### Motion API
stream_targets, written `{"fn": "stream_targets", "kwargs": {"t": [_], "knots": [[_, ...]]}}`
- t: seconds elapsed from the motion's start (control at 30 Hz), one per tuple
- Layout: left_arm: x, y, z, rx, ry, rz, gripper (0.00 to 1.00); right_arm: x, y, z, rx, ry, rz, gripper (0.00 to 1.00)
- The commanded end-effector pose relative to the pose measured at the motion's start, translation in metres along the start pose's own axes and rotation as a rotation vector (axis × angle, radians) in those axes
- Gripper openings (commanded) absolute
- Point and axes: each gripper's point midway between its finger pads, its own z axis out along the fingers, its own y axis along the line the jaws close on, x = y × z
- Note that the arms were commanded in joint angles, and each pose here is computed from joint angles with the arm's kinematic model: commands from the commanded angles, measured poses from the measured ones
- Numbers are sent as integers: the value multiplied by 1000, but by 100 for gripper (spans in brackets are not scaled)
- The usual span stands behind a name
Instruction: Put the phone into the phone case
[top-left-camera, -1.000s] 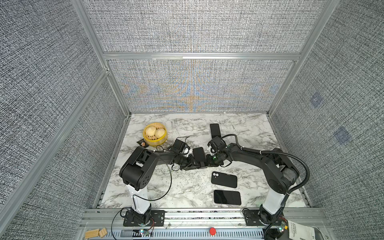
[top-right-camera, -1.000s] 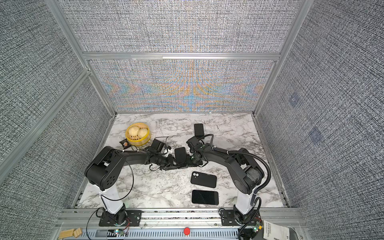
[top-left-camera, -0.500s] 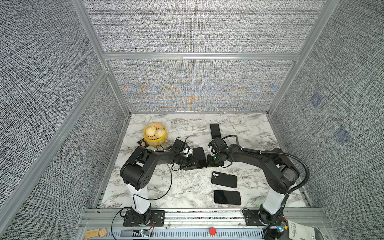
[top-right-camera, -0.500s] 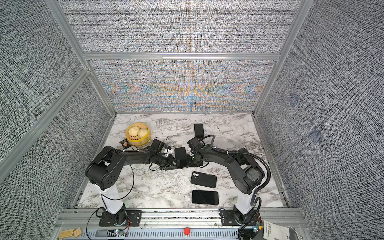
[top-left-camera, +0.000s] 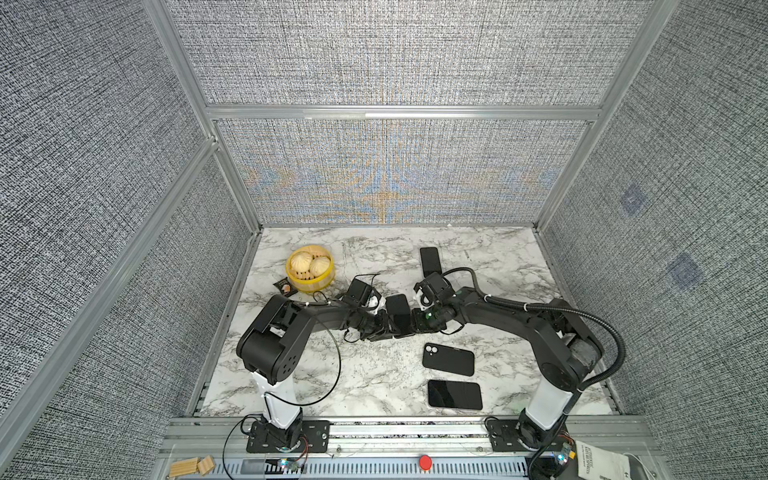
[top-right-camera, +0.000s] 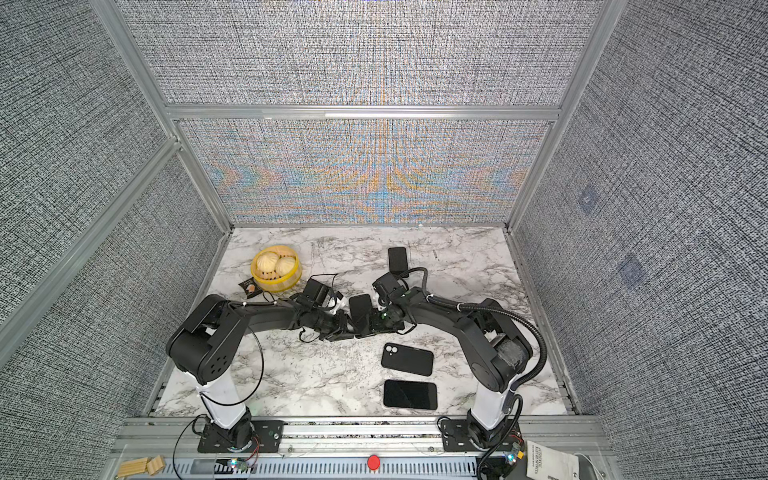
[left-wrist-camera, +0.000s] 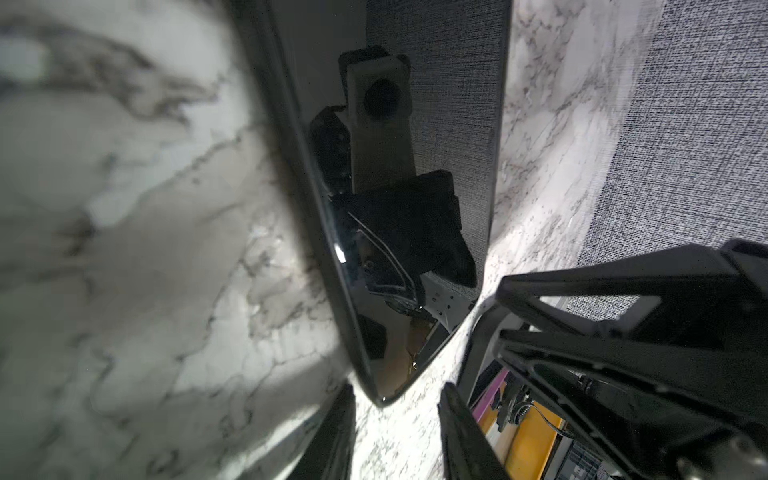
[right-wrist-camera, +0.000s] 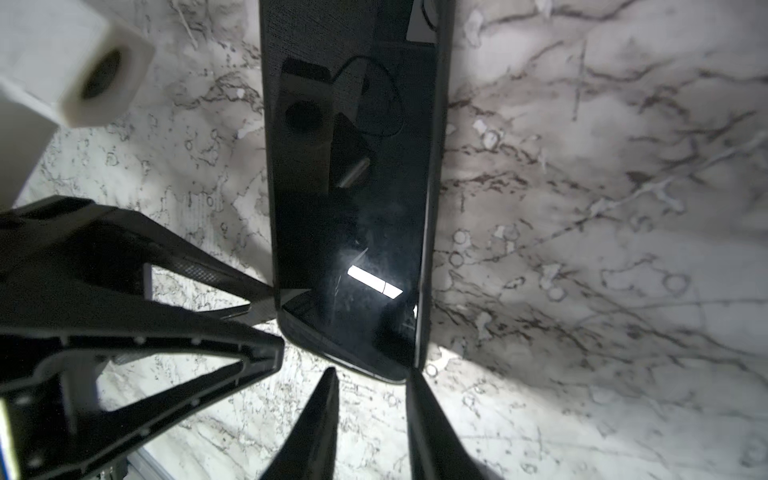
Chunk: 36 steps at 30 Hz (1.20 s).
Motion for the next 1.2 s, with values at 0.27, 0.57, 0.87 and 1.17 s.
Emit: {"fn": "stream_targets", "kwargs": {"t": [0.27, 0.57, 0.87, 1.17], "knots": [[3, 35, 2, -168, 20, -32, 38, 5, -13, 4, 37, 37, -4, 29], [0, 35, 7, -149, 24, -33, 38, 16, -23, 21, 45, 73, 18, 13], [1, 38, 4, -160, 15, -38, 37, 21, -13, 18, 1, 60, 30, 9], [-4, 40, -32, -357, -65, 33, 45, 20, 18, 16, -85, 42, -7, 11]]}}
